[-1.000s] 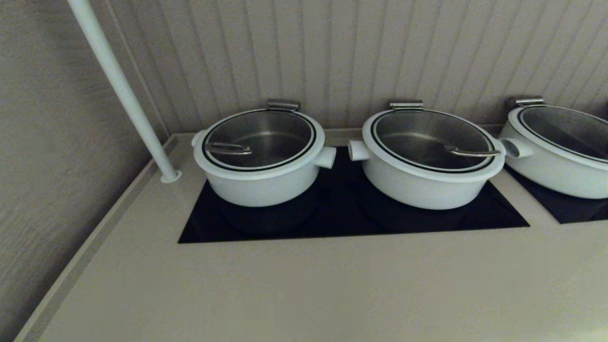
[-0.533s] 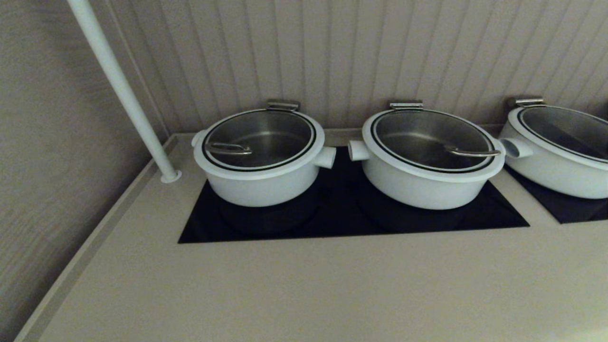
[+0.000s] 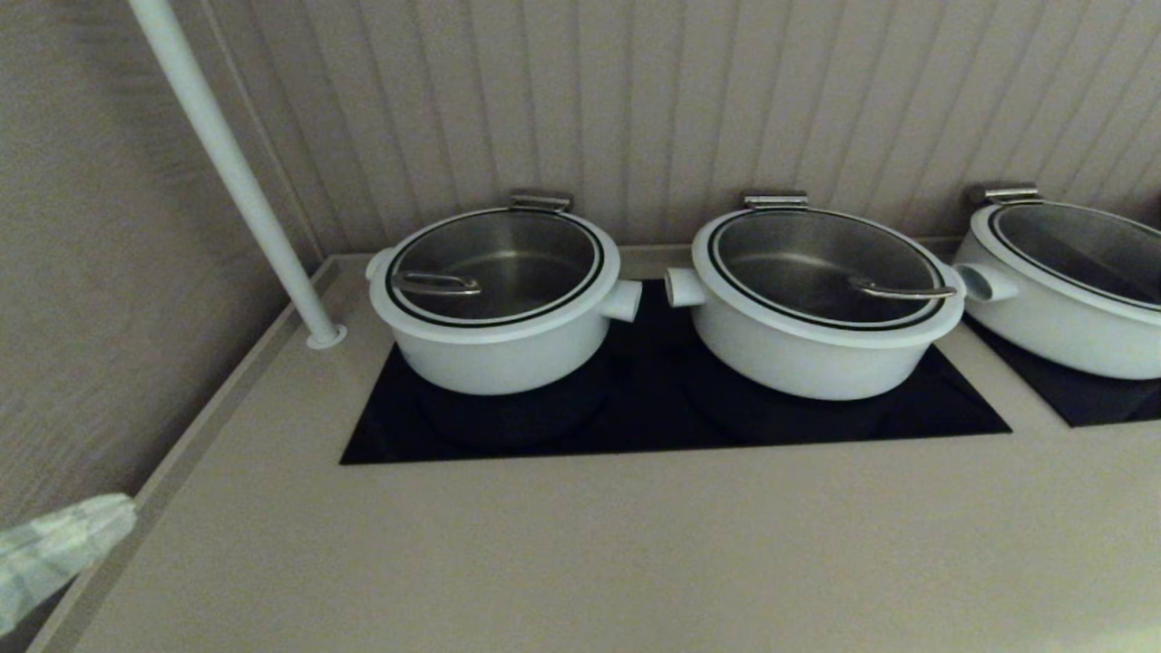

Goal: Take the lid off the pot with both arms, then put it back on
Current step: Open the food pot lid a small opening with the left arm

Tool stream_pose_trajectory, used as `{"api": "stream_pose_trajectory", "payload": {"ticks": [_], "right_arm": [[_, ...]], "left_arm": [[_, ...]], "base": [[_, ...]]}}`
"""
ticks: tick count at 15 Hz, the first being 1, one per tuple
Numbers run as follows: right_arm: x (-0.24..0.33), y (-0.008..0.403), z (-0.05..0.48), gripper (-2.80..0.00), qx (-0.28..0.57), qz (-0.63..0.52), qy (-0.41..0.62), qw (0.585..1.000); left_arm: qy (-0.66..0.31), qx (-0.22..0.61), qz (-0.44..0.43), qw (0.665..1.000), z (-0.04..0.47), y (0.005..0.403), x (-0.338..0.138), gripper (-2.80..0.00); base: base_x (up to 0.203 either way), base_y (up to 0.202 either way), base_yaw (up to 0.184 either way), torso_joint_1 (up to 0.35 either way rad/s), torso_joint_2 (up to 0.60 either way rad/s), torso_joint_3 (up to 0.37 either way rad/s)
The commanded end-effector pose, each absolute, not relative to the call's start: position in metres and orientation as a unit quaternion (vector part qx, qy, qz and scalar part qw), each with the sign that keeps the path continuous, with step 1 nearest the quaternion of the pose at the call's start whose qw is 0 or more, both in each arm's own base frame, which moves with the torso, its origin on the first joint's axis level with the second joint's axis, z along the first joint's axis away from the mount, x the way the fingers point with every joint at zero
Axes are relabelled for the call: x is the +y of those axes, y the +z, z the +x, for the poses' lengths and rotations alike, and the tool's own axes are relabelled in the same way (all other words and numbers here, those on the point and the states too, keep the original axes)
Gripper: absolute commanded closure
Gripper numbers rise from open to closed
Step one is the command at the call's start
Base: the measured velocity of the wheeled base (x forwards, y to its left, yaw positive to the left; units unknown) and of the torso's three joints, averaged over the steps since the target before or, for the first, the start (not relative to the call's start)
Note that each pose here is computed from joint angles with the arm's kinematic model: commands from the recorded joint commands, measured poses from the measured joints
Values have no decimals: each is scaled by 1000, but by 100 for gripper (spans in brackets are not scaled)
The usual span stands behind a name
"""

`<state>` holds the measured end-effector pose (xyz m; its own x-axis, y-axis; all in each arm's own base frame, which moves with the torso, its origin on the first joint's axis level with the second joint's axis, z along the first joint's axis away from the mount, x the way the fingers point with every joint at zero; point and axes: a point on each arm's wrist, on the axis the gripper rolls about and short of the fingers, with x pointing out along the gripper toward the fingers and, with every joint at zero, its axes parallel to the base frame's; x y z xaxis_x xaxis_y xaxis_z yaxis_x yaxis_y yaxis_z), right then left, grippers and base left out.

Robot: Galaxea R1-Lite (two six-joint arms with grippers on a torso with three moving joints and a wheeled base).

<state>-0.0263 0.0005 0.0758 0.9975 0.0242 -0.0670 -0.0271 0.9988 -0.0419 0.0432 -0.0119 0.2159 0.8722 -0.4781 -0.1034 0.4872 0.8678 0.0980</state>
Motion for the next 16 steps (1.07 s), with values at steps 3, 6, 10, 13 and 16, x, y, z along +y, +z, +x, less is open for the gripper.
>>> {"api": "stream_pose_trajectory", "payload": {"ticks": [3,6,10,13,16], "right_arm": [[1,76,-26,0,33,-22,13,999],[1,76,-26,0,34,-22,13,999],[1,76,-26,0,34,-22,13,999],[1,76,-26,0,34,-22,13,999],[1,76,-26,0,34,-22,13,999]], "left_arm": [[-271,92,49,957,76,213,-16,0],[-284,115,45,951,92,209,-20,0],[-290,110,45,950,128,206,-25,0],[-310,123,44,942,150,201,-34,0],[-320,120,42,939,172,194,-42,0]], "base": [[0,0,0,0,0,0],[0,0,0,0,0,0],[0,0,0,0,0,0],[0,0,0,0,0,0],[0,0,0,0,0,0]]}}
